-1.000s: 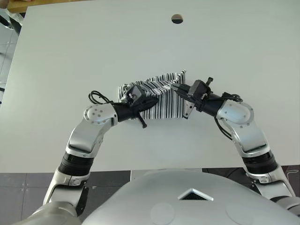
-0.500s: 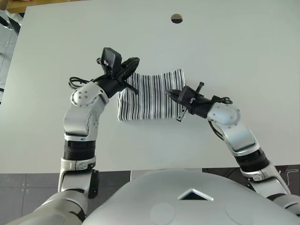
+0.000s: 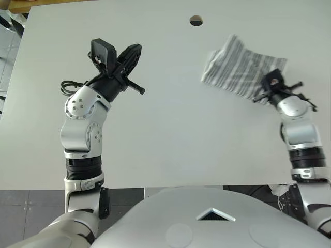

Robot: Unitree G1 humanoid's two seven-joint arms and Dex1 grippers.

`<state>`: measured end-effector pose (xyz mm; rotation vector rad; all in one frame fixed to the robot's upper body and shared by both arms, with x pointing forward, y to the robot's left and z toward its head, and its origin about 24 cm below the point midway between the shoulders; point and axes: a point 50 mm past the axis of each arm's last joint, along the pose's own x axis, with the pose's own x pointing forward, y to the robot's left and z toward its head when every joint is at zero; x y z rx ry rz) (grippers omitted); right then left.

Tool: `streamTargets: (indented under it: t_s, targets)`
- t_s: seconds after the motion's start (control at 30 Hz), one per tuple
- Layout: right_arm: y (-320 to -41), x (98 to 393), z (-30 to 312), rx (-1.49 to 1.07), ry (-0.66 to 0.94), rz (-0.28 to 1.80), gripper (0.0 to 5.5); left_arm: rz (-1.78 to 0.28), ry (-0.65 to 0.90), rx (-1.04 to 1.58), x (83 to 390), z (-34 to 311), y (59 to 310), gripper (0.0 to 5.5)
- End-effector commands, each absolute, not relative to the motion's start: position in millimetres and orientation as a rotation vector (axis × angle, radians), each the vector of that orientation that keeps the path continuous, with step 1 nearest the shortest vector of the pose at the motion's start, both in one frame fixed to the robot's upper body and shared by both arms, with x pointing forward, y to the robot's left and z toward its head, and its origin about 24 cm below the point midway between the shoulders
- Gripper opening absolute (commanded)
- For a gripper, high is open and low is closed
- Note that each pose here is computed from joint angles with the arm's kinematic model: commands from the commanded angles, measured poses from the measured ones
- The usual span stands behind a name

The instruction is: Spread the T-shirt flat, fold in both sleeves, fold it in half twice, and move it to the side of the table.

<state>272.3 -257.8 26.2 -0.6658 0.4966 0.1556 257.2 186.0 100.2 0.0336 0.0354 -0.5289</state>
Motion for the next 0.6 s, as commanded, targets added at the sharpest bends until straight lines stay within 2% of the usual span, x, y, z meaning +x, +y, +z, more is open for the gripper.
streamTargets:
  t_s: [0.03, 0.2, 0.3, 0.33, 0.4, 0.47, 0.53, 0.6]
  targets:
    - [-295, 254, 19, -0.626, 0.567, 0.057, 0.13, -0.522, 0.035, 0.05, 256, 99, 187, 0.1]
    - [-323, 228, 17, -0.592, 0.605, -0.019, 0.13, -0.512, 0.042, 0.045, 255, 97, 189, 0.1]
    - [-318, 225, 25, -0.587, 0.501, -0.023, 0.13, -0.507, 0.056, 0.042, 252, 91, 190, 0.1]
    - [-305, 228, 37, -0.581, 0.387, -0.009, 0.13, -0.503, 0.065, 0.04, 250, 88, 190, 0.1]
    - [-268, 224, 79, -0.517, 0.047, -0.007, 0.13, -0.471, 0.073, 0.096, 242, 80, 193, 0.1]
    - [-240, 201, 112, -0.389, -0.219, -0.049, 0.13, -0.397, 0.079, 0.135, 234, 71, 197, 0.1]
    - [-217, 175, 130, -0.335, -0.399, -0.104, 0.13, -0.308, 0.066, 0.141, 225, 62, 200, 0.1]
    - [-203, 166, 134, -0.328, -0.481, -0.124, 0.13, -0.257, 0.019, 0.166, 217, 59, 200, 0.1]
